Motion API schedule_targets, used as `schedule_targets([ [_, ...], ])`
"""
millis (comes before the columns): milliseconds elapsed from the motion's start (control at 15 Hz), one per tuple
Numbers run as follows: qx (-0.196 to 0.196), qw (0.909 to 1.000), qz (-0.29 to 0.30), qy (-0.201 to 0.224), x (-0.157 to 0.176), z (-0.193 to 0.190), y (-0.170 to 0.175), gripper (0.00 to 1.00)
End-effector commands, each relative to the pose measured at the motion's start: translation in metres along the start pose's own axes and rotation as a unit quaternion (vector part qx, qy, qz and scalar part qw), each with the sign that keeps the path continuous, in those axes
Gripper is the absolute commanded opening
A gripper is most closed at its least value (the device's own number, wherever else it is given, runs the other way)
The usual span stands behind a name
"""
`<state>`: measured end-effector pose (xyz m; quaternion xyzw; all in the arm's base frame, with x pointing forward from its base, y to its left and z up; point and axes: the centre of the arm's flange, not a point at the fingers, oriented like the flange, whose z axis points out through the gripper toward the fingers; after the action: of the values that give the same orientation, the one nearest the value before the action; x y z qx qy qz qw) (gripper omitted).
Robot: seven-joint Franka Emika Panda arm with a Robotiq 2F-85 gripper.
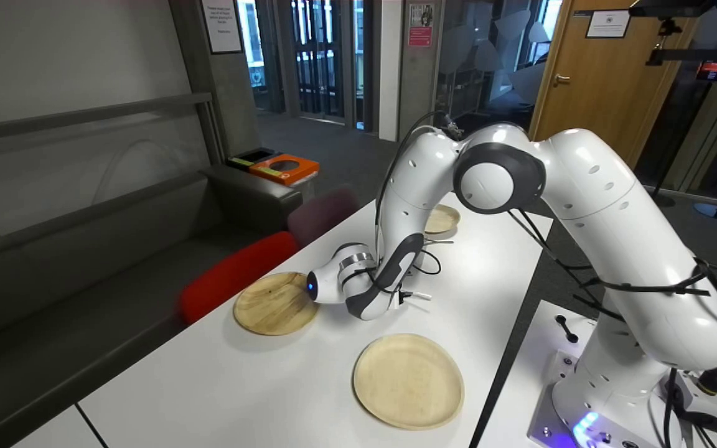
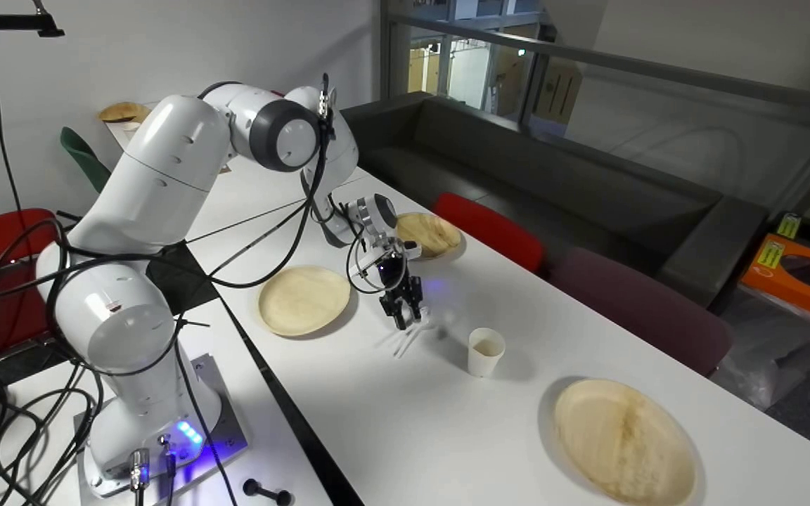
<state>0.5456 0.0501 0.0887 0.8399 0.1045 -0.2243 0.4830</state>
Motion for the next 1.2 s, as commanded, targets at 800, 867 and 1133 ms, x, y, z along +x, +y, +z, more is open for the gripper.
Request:
schedule_targets([
  [800, 0.125, 0.9919, 0.000, 0.024, 0.012, -0.010, 0.027, 1.00],
  [867, 0.145, 0.9890, -0.003, 0.030, 0.015, -0.012, 0.034, 1.00],
  [1133, 0.238, 0.9695, -0.008, 0.058, 0.021, -0.015, 0.058, 1.00],
])
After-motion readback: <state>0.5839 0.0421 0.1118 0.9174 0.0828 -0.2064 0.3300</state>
